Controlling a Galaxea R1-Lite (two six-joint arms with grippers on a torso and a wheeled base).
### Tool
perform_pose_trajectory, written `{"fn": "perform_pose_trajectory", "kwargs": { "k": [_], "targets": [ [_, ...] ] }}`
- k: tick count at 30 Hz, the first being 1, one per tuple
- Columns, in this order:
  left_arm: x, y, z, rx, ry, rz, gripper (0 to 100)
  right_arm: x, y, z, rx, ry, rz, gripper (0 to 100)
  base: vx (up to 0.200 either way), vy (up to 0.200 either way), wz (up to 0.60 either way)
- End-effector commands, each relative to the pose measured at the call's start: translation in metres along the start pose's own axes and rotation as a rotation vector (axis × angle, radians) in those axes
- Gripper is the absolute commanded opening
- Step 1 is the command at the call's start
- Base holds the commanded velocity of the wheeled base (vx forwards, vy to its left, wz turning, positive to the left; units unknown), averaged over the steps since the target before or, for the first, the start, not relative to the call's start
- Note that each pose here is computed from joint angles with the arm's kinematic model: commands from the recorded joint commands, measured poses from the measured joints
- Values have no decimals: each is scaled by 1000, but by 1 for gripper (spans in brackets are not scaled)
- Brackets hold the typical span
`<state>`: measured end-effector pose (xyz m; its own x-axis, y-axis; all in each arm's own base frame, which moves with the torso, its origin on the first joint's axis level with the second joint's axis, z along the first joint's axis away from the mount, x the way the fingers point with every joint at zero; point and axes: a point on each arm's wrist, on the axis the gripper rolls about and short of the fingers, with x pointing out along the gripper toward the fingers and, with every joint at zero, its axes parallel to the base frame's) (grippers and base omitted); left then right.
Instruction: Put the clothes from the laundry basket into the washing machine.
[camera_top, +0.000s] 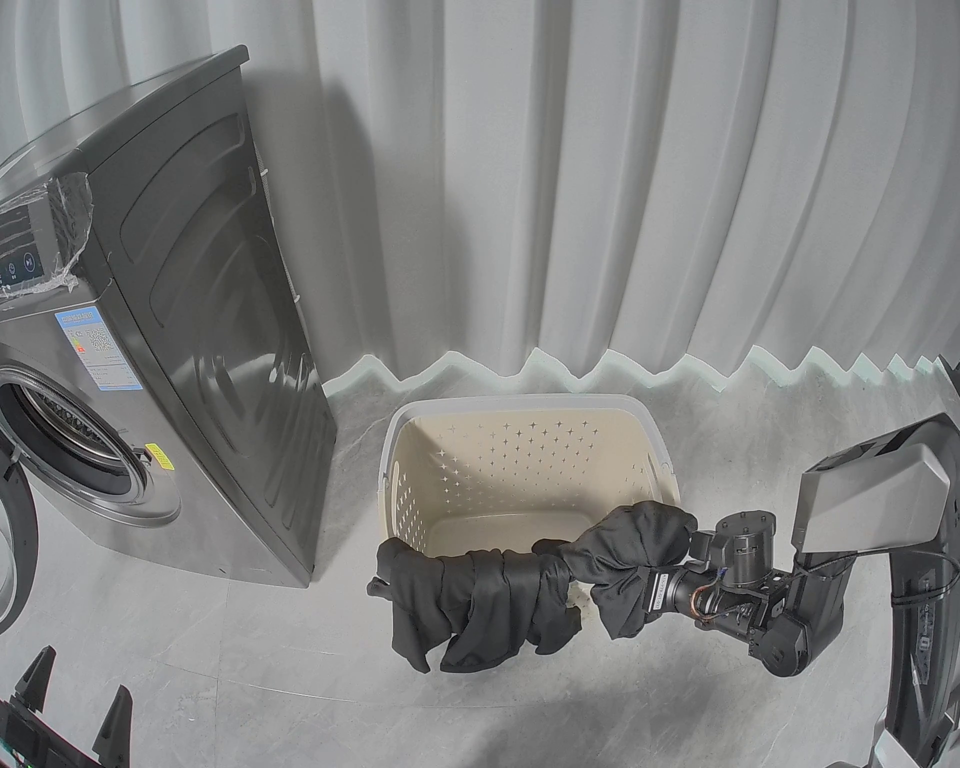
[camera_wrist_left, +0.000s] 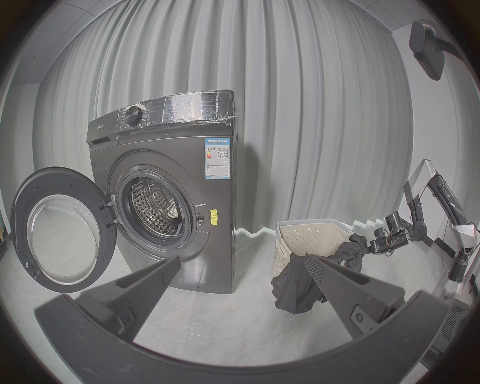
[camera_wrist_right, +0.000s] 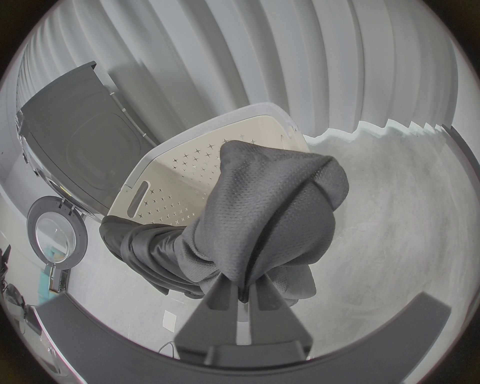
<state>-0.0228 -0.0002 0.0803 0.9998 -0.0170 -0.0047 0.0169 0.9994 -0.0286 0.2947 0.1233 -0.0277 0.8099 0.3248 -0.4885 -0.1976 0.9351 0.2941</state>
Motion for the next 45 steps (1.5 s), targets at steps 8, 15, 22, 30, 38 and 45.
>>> {"fn": "perform_pose_trajectory", "kwargs": {
  "k": [8,15,22,30,38,45],
  "targets": [
    [0,0,-4,-1,-3,0,100,-50,17,18,-14,-83,66,0,0,0,0],
    [0,0,-5,-1,-2,0,100,-99,35,35,-29,-185,146,0,0,0,0],
    [0,0,-5,-1,0,0,100,-135,55,57,-49,-331,193,0,0,0,0],
    [0,0,-5,-1,0,2,100,-169,79,89,-132,-513,288,0,0,0,0],
    [0,0,-5,10,0,3,100,-181,87,111,-200,-603,292,0,0,0,0],
    [0,0,-5,-4,0,3,100,-181,82,102,-211,-576,273,0,0,0,0]
  ]
}}
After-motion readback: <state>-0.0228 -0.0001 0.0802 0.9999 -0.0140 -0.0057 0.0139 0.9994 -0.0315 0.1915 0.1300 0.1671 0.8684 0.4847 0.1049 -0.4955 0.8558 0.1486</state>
